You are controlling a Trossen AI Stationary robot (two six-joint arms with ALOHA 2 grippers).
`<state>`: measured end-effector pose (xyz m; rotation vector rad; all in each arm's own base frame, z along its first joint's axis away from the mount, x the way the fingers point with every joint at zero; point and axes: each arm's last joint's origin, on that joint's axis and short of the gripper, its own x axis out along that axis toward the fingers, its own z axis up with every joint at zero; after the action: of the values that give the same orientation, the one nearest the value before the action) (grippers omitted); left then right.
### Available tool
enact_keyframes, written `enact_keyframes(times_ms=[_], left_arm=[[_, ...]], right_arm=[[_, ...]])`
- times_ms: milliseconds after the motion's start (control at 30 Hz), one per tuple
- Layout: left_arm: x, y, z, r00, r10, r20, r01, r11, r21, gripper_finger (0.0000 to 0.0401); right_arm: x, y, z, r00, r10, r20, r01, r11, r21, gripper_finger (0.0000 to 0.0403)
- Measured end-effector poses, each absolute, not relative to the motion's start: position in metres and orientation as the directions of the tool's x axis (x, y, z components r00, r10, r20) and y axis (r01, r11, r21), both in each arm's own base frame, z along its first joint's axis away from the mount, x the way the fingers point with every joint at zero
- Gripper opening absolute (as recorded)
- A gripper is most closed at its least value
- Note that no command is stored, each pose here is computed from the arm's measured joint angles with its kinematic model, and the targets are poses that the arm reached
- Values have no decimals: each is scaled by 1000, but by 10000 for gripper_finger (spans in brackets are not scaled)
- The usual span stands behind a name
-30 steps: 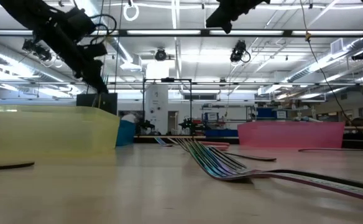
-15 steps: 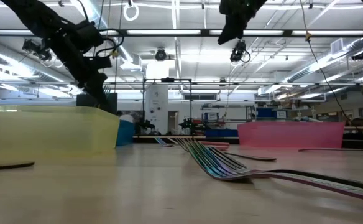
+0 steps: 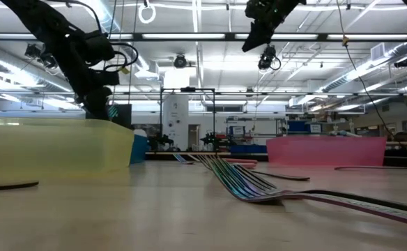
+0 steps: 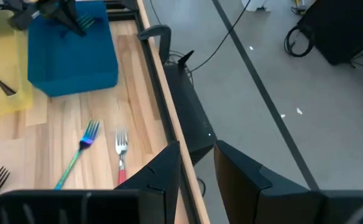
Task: Sort silverware by color (type)
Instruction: Put the blue fork into the blue bin
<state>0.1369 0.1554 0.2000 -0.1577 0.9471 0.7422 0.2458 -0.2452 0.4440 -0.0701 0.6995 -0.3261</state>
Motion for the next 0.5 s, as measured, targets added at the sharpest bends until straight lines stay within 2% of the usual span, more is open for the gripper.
enact_keyframes(times_ms=[233,500], left_arm=[[141,159,205,399,549,-734,-632,745,214,12],[140,158,203,388,535,-750,-590,770,245,70]], right_arm=[[246,-245,445,721,-320,-615,269,947,-177,107],[246,-245,445,721,-319,-615,270,947,-174,107]])
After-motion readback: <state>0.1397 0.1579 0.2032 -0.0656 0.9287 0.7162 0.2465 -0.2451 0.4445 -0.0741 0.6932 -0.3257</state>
